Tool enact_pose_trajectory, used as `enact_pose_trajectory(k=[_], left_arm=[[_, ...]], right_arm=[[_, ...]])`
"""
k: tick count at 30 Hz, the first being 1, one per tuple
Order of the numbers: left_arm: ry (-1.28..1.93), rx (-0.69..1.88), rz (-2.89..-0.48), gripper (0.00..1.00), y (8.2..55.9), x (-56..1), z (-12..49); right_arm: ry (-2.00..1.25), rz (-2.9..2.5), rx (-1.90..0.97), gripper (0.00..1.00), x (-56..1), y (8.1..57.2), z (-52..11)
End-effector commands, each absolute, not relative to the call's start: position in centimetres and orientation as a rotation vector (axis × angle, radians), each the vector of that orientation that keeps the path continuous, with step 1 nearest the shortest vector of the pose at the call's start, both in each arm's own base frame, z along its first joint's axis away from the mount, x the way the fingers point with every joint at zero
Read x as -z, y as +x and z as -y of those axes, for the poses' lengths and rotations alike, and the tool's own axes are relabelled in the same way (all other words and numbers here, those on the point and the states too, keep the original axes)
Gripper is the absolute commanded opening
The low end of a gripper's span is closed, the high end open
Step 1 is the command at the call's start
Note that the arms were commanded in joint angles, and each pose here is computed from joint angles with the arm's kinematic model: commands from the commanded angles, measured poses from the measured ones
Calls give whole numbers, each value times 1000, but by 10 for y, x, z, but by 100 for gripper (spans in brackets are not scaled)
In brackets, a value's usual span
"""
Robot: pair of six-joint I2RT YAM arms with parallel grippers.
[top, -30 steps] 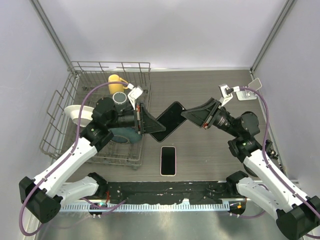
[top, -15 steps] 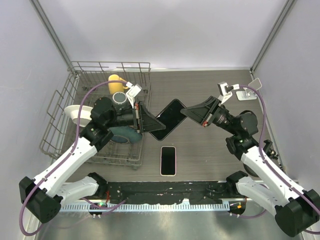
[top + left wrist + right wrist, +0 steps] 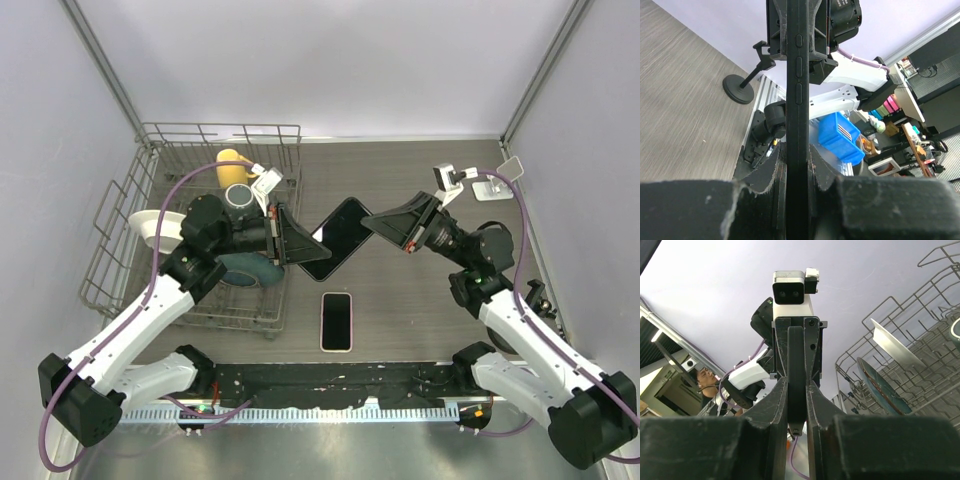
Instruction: Place the phone on the phone stand
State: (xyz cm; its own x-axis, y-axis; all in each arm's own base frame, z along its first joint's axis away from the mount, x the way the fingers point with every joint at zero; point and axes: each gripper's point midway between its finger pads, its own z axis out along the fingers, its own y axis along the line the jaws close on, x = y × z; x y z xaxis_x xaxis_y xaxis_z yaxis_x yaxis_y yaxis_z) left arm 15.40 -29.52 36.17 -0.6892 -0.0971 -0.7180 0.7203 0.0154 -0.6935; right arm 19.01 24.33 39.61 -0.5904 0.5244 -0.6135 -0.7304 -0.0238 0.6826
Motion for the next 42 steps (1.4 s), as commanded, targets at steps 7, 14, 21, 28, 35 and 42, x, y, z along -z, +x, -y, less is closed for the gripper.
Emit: enact_pose_trajectory(k=[7, 14, 21, 28, 35, 42], left_arm=[[571, 1623, -1690, 99, 158, -384, 284], [344, 1035, -1838, 100, 199, -368, 218], [447, 1063, -1787, 100, 182, -365, 229], [628, 1153, -1770, 100, 150, -344, 261], [801, 1016, -1753, 100, 136, -341, 270], [873, 920, -1748, 100, 133, -322, 273]], right_arm=[[-181, -1446, -1408, 1, -399, 210, -224], [-50, -1608, -901, 1, -395, 246, -170], [120, -1614, -395, 1, -384, 310, -92], [179, -1555, -105, 1, -387, 378, 15], [225, -1479, -2, 1, -379, 420, 107], [109, -1499, 67, 1, -360, 447, 150]])
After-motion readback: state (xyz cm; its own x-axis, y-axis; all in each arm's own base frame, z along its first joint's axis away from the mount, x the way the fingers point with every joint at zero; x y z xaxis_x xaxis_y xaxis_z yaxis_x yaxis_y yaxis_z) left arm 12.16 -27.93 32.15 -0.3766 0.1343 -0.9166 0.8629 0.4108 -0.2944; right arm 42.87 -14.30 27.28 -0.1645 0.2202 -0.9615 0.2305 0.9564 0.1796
